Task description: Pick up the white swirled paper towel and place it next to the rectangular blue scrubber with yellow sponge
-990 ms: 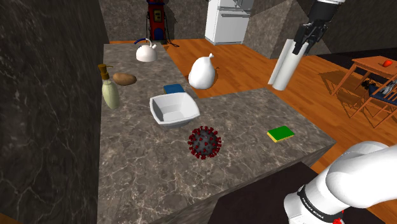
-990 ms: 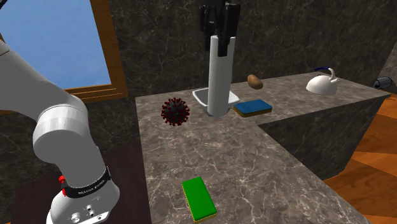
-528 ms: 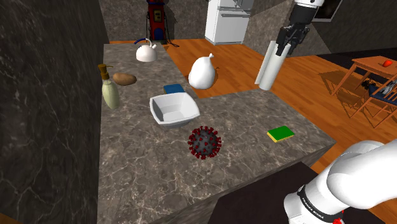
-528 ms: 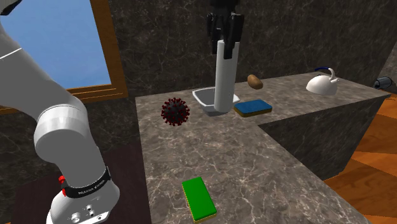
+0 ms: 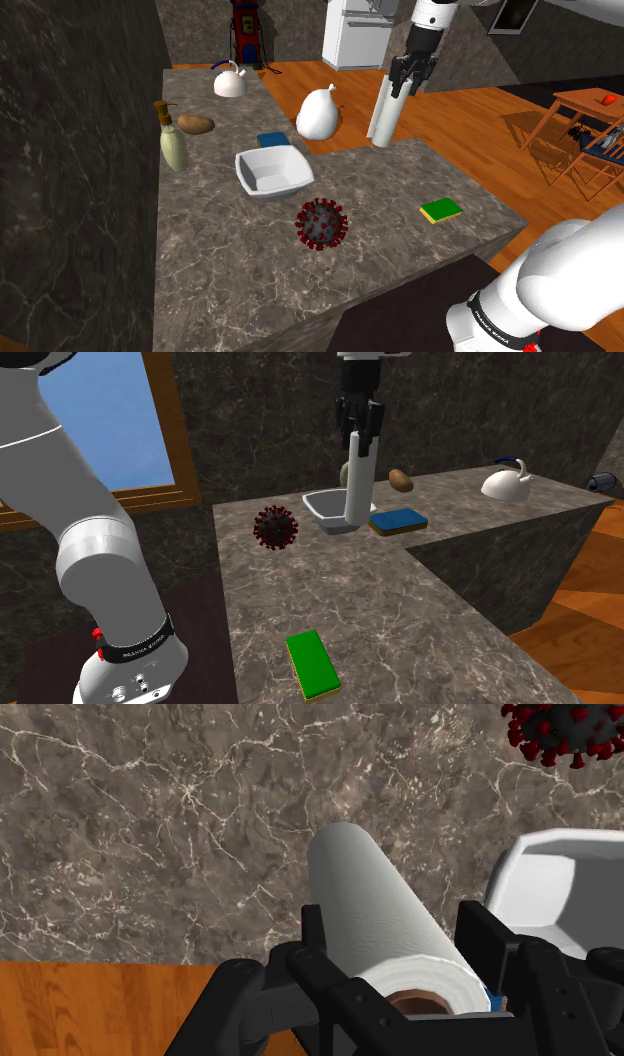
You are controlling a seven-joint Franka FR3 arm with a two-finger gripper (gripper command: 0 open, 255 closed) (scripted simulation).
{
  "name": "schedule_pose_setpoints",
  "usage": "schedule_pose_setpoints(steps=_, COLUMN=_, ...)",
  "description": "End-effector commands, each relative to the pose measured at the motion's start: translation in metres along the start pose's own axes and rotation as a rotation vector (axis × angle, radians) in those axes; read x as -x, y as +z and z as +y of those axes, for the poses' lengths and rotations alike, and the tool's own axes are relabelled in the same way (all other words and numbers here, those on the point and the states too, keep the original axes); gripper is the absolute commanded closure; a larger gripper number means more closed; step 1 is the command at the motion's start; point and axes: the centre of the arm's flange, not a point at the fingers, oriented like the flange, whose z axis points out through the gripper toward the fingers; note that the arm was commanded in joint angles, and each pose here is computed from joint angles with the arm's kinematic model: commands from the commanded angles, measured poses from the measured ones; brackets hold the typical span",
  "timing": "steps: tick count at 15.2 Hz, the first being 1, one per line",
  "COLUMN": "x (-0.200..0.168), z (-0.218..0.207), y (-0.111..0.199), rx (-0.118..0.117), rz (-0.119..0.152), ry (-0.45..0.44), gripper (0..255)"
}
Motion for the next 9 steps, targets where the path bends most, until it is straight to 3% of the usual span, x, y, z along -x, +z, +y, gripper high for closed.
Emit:
schedule_pose_setpoints(steps=1, x=-0.016, z=-0.019, y=0.012, rx=0.0, rz=0.001, ry=0.001, gripper=255)
schedule_pose_setpoints(steps=9, x=-0.08, z=-0.087, y=0.06, rx=0.0, rz=0.001, ry=0.001, gripper=255)
